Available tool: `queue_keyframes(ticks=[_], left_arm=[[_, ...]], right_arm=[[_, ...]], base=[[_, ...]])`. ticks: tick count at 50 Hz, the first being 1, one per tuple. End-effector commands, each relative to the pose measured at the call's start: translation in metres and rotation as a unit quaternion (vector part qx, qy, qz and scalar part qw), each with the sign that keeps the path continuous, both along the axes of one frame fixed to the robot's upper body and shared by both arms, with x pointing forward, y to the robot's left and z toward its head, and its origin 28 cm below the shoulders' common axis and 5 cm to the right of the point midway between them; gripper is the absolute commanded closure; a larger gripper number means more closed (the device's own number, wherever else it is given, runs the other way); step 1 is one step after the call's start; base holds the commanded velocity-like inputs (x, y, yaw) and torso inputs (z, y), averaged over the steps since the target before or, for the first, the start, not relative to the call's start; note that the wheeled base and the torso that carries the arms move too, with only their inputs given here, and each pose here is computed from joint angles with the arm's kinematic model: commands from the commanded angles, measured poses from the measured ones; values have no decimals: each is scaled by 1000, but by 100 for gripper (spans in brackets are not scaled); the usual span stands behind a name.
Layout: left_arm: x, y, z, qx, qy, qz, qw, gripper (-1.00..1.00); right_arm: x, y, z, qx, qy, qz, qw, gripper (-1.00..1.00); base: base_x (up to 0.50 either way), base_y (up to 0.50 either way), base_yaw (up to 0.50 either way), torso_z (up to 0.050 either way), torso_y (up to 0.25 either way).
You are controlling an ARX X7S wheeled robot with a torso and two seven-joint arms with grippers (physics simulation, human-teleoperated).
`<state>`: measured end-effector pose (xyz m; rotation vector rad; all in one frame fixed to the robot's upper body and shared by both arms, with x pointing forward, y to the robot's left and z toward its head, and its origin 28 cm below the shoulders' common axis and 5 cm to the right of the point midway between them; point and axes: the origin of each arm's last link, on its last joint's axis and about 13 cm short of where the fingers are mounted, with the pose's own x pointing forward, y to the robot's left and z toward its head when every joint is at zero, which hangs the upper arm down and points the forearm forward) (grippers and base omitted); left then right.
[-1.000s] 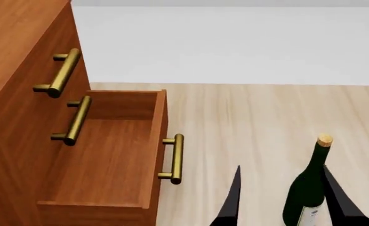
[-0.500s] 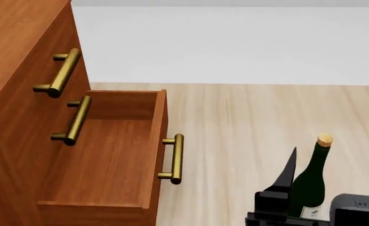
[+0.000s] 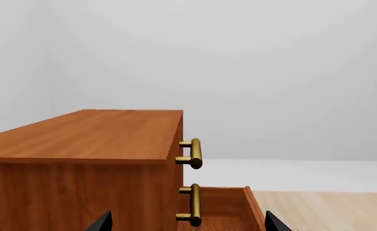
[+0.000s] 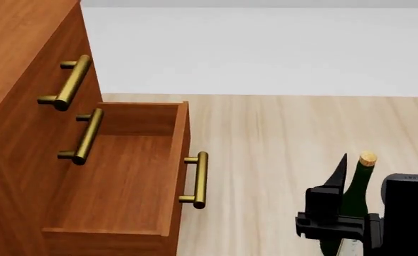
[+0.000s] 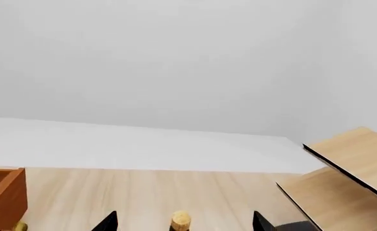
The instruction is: Put the wine bottle in the bottom drawer of the cabinet.
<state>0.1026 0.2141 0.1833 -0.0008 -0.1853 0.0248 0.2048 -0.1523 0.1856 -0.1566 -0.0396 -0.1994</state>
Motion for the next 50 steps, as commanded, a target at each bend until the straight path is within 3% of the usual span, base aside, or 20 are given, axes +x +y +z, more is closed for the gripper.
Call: queue_keyframes(ticks=[1,50], left_arm=[[1,0,-2,0,4,1,1000,-100],[5,-2,-7,4,15,3,1000,-100]], right_arm=[[14,-4,3,9,26,7,1000,-100],[56,-20,-28,6,125,3,992,-100]], base=[[0,0,0,0,0],[0,0,0,0,0]])
